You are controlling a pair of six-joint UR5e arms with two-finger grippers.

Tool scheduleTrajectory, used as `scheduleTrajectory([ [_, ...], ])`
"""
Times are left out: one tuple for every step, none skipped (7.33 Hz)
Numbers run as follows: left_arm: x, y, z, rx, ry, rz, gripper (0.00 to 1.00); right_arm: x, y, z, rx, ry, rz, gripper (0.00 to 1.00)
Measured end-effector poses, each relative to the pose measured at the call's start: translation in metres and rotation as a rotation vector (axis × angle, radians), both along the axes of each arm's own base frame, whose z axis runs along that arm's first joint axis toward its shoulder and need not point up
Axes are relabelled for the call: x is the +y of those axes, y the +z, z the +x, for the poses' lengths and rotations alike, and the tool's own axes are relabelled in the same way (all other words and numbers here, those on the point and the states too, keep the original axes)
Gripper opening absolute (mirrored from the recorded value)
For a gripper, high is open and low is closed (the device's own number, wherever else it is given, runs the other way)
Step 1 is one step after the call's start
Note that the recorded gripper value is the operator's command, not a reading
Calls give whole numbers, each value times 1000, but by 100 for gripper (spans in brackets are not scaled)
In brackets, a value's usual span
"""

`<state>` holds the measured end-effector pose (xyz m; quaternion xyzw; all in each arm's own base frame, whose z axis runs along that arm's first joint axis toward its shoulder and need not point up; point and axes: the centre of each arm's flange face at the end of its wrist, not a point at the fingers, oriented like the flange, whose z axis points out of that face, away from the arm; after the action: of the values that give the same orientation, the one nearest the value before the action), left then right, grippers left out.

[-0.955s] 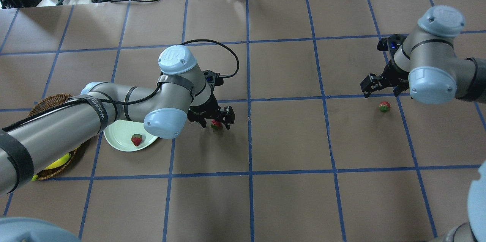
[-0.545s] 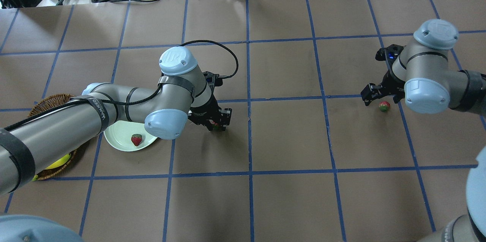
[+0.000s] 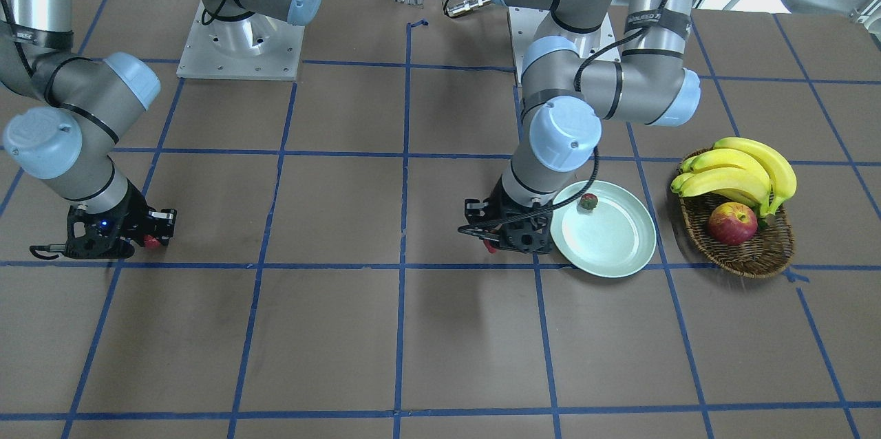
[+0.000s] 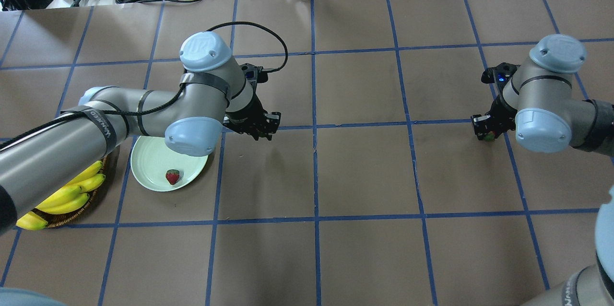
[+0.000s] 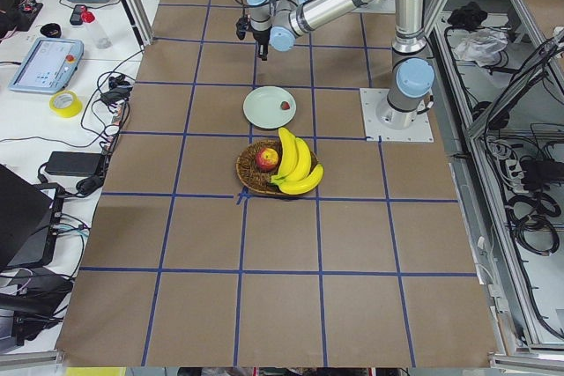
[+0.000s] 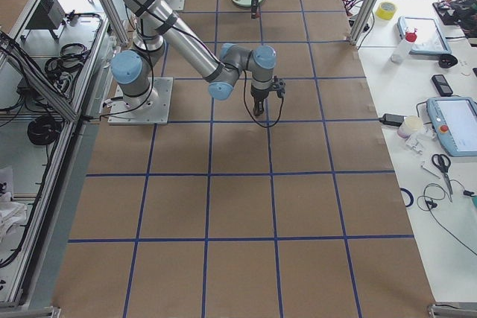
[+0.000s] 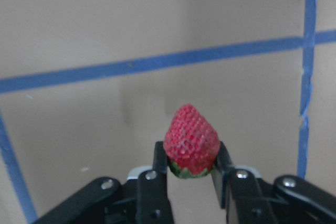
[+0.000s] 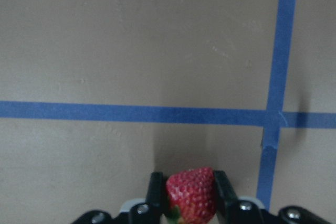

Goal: Collect all strawberries into plate
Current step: 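Lower the strawberry into the plate with the left gripper while the right carries one centerward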

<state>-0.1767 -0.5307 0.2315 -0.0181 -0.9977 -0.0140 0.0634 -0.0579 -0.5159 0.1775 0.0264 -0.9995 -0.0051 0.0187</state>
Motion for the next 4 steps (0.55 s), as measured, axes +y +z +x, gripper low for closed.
scheduleTrajectory([
  [-7, 11, 47, -20, 31, 6, 0, 0, 2, 1, 0, -5, -2, 26],
  [-10, 21, 92, -55, 55, 3, 0, 0, 6, 7, 1, -20, -6, 26],
  [-9, 24, 128, -83, 74, 9, 0, 0, 13, 25, 6, -35, -16, 26],
  [-1, 15, 152, -90, 76, 34, 5, -1, 20, 59, 15, -40, -30, 26],
])
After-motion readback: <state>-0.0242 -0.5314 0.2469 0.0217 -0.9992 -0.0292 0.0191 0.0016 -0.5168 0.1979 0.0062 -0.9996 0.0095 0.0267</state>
